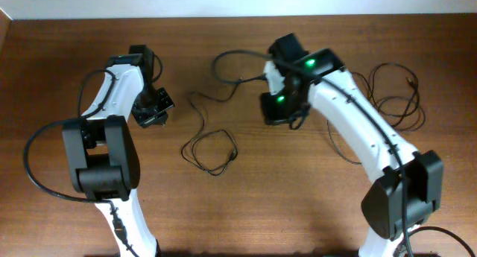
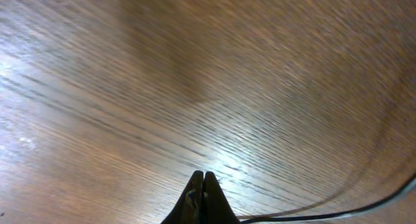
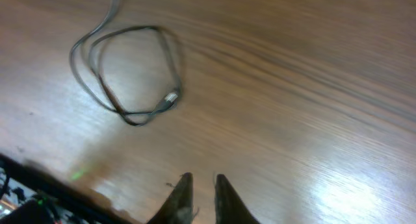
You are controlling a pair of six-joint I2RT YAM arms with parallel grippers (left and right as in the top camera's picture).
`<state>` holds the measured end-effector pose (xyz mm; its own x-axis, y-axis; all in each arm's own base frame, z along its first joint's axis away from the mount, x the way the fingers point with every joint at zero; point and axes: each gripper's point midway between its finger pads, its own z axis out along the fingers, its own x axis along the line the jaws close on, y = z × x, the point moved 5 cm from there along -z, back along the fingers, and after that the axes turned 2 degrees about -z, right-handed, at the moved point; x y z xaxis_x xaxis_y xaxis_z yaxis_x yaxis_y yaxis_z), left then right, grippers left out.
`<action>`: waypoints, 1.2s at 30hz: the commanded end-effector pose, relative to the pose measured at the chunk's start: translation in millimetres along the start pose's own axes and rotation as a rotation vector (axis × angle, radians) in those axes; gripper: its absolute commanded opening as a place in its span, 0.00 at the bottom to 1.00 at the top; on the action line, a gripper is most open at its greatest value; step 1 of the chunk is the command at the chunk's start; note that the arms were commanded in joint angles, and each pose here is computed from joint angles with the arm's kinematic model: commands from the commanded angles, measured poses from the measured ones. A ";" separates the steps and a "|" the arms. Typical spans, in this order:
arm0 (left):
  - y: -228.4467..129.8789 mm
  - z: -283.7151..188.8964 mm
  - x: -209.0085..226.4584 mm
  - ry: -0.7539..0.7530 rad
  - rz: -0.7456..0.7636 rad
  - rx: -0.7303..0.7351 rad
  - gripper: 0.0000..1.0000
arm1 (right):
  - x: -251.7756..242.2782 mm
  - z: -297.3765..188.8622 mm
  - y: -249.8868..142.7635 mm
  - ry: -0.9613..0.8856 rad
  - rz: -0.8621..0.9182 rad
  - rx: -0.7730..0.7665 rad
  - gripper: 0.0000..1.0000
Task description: Untangle cables
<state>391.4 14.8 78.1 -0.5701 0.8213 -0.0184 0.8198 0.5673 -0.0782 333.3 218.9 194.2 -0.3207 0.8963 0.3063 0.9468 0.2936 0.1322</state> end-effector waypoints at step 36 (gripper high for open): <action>-0.2 1.9 4.9 0.000 -0.037 0.015 0.99 | 143.6 210.7 -33.1 0.054 -0.513 0.094 0.04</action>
<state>390.0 18.7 78.2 -0.5965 0.8025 -0.0137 0.8004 0.5936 -0.0839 264.8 411.9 47.7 -0.7471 0.6063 0.2724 0.6629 0.7099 0.2381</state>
